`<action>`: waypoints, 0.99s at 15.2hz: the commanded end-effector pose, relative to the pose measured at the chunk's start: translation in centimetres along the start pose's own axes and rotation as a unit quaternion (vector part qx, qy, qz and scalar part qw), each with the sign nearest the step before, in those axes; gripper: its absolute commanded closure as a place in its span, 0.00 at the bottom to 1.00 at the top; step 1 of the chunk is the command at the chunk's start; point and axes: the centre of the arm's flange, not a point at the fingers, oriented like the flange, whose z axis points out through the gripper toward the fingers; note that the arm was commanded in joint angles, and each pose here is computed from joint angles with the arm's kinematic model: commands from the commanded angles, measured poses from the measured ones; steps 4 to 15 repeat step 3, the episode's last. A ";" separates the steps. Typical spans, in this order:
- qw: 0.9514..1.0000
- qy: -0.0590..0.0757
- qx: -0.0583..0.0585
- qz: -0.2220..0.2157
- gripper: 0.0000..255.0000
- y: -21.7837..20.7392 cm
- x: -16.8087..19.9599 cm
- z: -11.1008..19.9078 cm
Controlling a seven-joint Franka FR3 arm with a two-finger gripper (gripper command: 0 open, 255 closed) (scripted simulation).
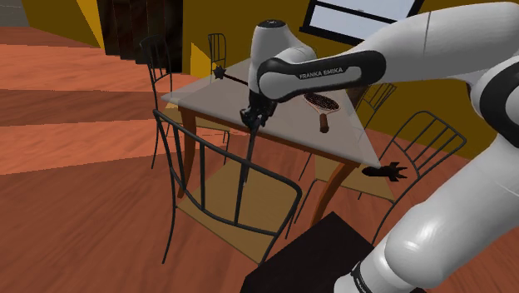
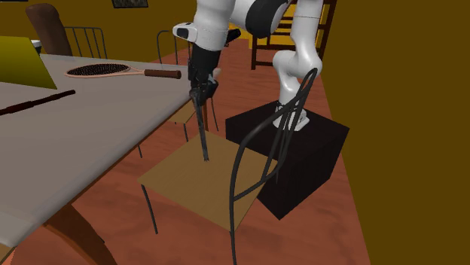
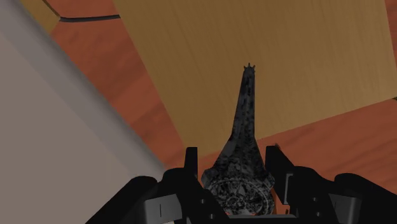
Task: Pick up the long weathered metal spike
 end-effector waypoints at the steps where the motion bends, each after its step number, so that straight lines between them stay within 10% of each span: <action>1: 1.000 0.000 0.000 0.000 1.00 0.3 0.1 -1.1; 15: 1.000 0.000 0.000 0.000 1.00 0.3 0.1 -1.2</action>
